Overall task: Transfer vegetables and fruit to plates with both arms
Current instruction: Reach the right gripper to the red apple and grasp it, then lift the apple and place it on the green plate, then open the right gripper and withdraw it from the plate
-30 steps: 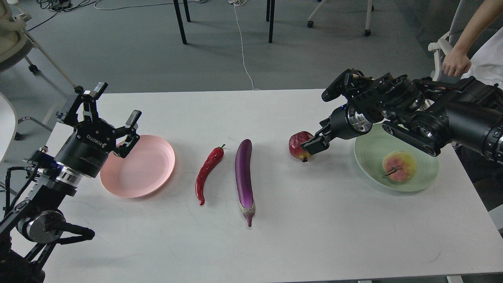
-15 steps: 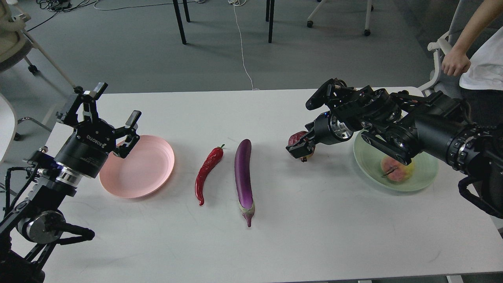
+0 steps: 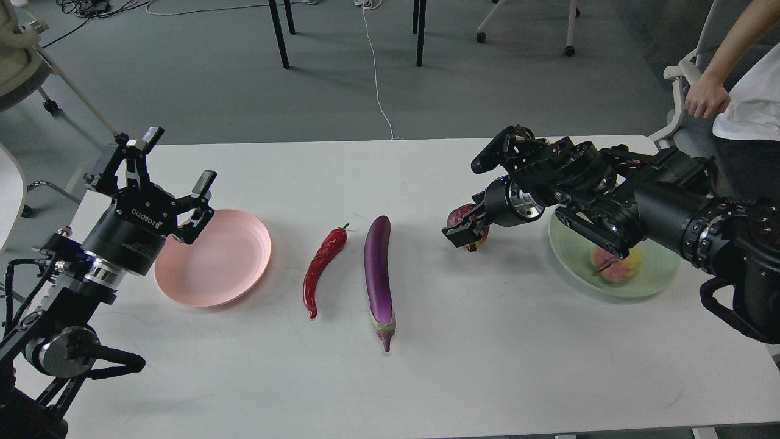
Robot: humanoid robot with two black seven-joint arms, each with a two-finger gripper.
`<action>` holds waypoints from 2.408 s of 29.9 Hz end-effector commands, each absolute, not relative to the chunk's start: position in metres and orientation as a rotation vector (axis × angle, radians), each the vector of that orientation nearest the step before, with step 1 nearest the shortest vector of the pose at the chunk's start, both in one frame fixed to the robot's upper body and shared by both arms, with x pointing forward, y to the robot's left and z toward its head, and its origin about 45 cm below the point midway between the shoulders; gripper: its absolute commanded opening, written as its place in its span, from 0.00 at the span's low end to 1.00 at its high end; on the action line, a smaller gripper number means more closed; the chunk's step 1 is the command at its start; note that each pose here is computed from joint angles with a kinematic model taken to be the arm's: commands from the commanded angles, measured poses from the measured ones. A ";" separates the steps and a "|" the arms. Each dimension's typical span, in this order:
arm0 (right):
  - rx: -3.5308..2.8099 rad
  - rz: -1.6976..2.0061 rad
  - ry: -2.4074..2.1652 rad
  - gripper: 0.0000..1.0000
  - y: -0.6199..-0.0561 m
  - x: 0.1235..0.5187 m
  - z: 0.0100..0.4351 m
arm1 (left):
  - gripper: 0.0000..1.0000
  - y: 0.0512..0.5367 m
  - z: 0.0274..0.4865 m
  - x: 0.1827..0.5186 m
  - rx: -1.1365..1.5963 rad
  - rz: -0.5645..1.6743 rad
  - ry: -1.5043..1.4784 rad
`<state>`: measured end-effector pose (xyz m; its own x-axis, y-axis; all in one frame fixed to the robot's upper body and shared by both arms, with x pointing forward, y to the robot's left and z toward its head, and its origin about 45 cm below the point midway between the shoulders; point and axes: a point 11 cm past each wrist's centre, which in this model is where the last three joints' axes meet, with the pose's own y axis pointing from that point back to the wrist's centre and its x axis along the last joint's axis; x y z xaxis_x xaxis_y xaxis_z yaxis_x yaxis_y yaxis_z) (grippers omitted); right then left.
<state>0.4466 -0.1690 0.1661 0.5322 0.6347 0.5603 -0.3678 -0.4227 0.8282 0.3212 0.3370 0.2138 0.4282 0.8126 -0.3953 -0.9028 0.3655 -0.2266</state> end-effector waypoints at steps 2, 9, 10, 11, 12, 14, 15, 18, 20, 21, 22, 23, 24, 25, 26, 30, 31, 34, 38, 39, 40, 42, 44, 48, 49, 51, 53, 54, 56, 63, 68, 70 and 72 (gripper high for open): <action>1.665 1.130 0.224 0.97 -0.169 0.447 0.164 | 0.98 0.337 0.214 0.321 -0.444 1.117 0.232; 1.658 1.132 0.233 0.90 -0.167 0.445 0.159 | 0.98 0.338 0.212 0.320 -0.442 1.120 0.235; 1.651 1.128 0.241 0.86 -0.169 0.445 0.158 | 0.98 0.338 0.212 0.320 -0.442 1.120 0.235; 1.647 1.129 0.247 0.79 -0.170 0.445 0.158 | 0.98 0.339 0.212 0.320 -0.442 1.121 0.235; 1.645 1.129 0.250 0.73 -0.170 0.444 0.157 | 0.98 0.338 0.212 0.320 -0.442 1.120 0.235; 1.639 1.128 0.253 0.61 -0.171 0.445 0.157 | 0.98 0.338 0.212 0.320 -0.442 1.120 0.235; 1.637 1.127 0.252 0.59 -0.172 0.445 0.158 | 0.98 0.339 0.212 0.320 -0.442 1.121 0.235; 1.633 1.137 0.249 0.47 -0.171 0.447 0.163 | 0.98 0.339 0.213 0.320 -0.442 1.121 0.233; 1.631 1.148 0.243 0.45 -0.170 0.450 0.169 | 0.98 0.339 0.213 0.320 -0.442 1.121 0.233; 1.627 1.157 0.235 0.45 -0.172 0.453 0.176 | 0.98 0.340 0.213 0.320 -0.438 1.122 0.231; 1.622 1.169 0.232 0.45 -0.173 0.455 0.183 | 0.98 0.339 0.213 0.320 -0.440 1.121 0.232; 1.618 1.184 0.228 0.45 -0.175 0.458 0.192 | 0.98 0.340 0.213 0.320 -0.439 1.122 0.231; 1.613 1.193 0.221 0.45 -0.180 0.460 0.200 | 0.98 0.341 0.214 0.320 -0.435 1.122 0.228; 1.606 1.199 0.209 0.45 -0.188 0.462 0.210 | 0.98 0.341 0.214 0.320 -0.435 1.122 0.228; 1.596 1.203 0.198 0.45 -0.196 0.464 0.219 | 0.98 0.341 0.214 0.320 -0.434 1.123 0.227; 1.541 1.160 0.111 0.46 -0.263 0.468 0.249 | 0.98 0.343 0.214 0.320 -0.430 1.124 0.226; 1.524 1.142 0.096 0.46 -0.281 0.467 0.252 | 0.98 0.342 0.214 0.320 -0.433 1.123 0.226; 1.478 1.092 0.048 0.46 -0.334 0.457 0.261 | 0.98 0.340 0.213 0.320 -0.439 1.122 0.231; 1.423 1.093 -0.003 0.47 -0.382 0.446 0.260 | 0.98 0.338 0.212 0.320 -0.444 1.120 0.235; 1.418 1.088 0.001 0.47 -0.388 0.443 0.255 | 0.98 0.337 0.212 0.320 -0.445 1.120 0.236; 1.414 1.083 0.000 0.47 -0.394 0.440 0.252 | 0.98 0.337 0.212 0.320 -0.444 1.118 0.235; 1.410 1.065 -0.002 0.47 -0.403 0.435 0.245 | 0.98 0.336 0.212 0.320 -0.443 1.117 0.236; 1.400 1.030 -0.007 0.48 -0.415 0.431 0.235 | 0.98 0.336 0.211 0.320 -0.442 1.115 0.239; 1.392 1.013 -0.016 0.53 -0.425 0.427 0.225 | 0.98 0.336 0.212 0.320 -0.445 1.116 0.238; 1.393 1.014 -0.015 0.54 -0.424 0.428 0.224 | 0.98 0.336 0.211 0.320 -0.445 1.117 0.239; 1.385 1.010 -0.022 0.59 -0.427 0.429 0.223 | 0.98 0.336 0.212 0.320 -0.445 1.116 0.238; 1.379 1.016 -0.026 0.66 -0.425 0.432 0.221 | 0.98 0.336 0.212 0.320 -0.445 1.116 0.238; 1.378 1.021 -0.026 0.66 -0.423 0.433 0.220 | 0.98 0.335 0.211 0.320 -0.447 1.116 0.239; 1.379 1.030 -0.030 0.73 -0.421 0.435 0.220 | 0.98 0.334 0.211 0.320 -0.449 1.116 0.241; 1.394 1.026 -0.023 0.95 -0.417 0.433 0.213 | 0.98 0.336 0.212 0.320 -0.448 1.119 0.238; 1.404 1.028 -0.021 0.97 -0.414 0.432 0.212 | 0.98 0.336 0.211 0.320 -0.447 1.118 0.239; 1.406 1.032 -0.027 0.97 -0.413 0.433 0.214 | 0.98 0.336 0.212 0.320 -0.446 1.117 0.239; 1.405 1.036 -0.033 0.98 -0.414 0.434 0.217 | 0.98 0.336 0.211 0.320 -0.445 1.117 0.240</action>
